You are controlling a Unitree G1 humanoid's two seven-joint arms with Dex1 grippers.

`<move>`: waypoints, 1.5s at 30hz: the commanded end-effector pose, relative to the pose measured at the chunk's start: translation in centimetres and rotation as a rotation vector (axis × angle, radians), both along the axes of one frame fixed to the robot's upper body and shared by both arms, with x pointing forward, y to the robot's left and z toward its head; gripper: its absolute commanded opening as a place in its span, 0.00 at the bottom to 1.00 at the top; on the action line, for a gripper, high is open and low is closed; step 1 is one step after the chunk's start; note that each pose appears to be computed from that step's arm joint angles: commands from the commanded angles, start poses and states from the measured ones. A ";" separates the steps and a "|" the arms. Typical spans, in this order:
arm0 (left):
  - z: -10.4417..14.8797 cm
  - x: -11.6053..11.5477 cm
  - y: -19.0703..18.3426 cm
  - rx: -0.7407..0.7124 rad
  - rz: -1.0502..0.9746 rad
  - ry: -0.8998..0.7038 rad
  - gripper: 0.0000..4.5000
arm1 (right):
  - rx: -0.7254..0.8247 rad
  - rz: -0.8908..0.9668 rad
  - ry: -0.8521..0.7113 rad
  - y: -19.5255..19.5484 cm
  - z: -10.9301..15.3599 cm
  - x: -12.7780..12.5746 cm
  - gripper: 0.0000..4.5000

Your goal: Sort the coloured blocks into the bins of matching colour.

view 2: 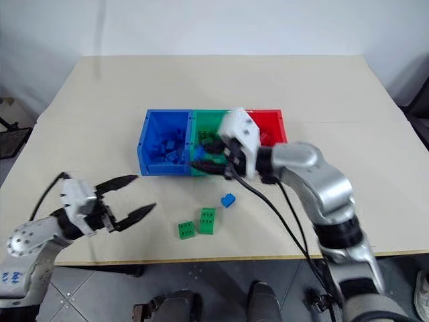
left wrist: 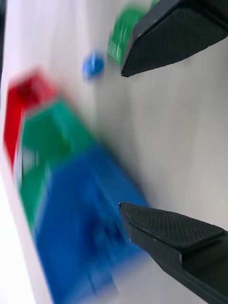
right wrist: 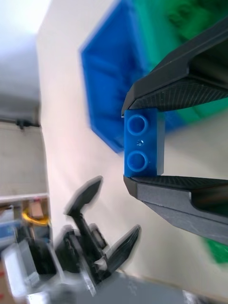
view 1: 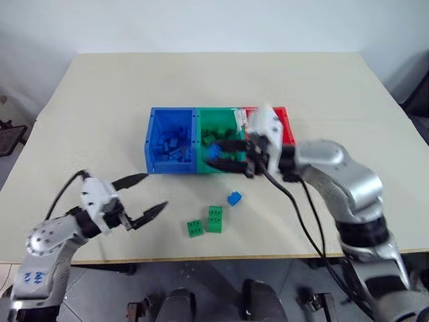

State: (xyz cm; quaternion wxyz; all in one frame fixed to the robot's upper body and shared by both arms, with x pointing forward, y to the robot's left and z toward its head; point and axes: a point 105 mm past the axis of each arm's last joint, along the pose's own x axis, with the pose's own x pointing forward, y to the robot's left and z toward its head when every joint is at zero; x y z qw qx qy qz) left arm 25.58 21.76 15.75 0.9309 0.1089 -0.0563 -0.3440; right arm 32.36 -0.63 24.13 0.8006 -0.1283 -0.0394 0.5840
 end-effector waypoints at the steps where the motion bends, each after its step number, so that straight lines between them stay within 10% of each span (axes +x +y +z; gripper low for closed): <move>1: 1.0 -0.9 0.5 -0.009 0.042 -0.048 1.00 | -0.024 -0.073 -0.066 2.3 0.5 2.4 0.33; 5: 0.7 -1.3 0.5 -0.016 0.048 -0.037 1.00 | -0.068 -0.118 -0.104 5.2 0.4 4.6 0.33; 14: 0.5 -1.1 -0.3 -0.015 0.003 -0.021 1.00 | -0.074 -0.088 -0.121 6.5 0.3 5.6 0.99; 23: 0.6 -0.8 -0.5 0.049 -0.113 0.021 1.00 | -0.054 0.029 -0.243 -2.7 -0.2 1.4 0.99; 34: -1.9 0.3 -5.1 0.304 -0.479 0.059 1.00 | -0.327 -0.115 -0.031 -15.0 -8.4 -3.7 0.99; 45: -0.4 1.8 -6.9 0.230 -0.511 -0.004 1.00 | -0.297 -0.099 0.045 -12.6 -10.0 -4.0 0.99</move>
